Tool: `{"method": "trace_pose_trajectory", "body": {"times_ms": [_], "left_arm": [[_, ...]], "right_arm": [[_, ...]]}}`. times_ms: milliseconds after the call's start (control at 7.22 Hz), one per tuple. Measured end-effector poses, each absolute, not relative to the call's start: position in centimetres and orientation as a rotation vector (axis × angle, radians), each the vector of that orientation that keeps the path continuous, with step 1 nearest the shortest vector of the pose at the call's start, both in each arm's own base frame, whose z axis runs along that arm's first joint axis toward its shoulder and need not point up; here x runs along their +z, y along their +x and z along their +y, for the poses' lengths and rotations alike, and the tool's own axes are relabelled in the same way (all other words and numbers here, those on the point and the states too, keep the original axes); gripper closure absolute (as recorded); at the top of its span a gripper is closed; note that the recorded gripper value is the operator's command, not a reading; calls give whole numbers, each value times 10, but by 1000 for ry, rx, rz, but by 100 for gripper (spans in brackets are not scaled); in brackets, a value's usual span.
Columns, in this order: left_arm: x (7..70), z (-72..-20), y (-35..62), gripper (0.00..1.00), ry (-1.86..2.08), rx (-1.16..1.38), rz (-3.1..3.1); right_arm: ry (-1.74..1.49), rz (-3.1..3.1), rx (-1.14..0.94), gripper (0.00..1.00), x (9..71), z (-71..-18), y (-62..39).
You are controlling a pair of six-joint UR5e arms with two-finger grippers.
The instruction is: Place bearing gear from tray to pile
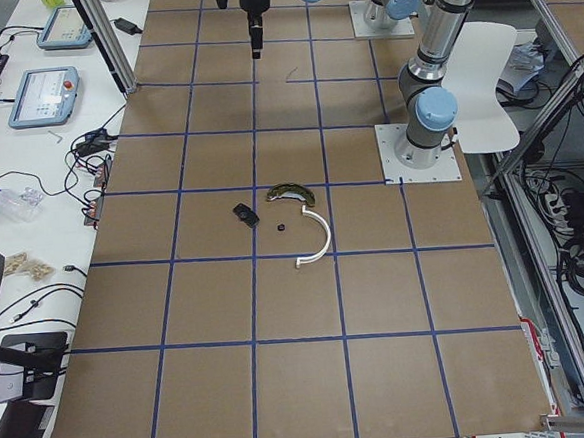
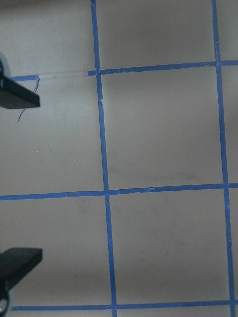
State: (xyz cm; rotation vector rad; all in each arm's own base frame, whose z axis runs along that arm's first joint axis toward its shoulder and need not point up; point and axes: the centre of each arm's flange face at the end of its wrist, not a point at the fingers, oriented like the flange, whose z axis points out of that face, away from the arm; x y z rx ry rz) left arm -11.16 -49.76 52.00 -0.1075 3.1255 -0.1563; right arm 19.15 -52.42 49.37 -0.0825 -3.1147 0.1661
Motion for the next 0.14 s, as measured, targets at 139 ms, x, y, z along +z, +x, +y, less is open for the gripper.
{"method": "trace_pose_trajectory", "body": {"times_ms": [139], "left_arm": [[521,-496,-112,0,-105,-161,3127]], "right_arm": [[-83,-3115,167,0,494,-524,192]]}}
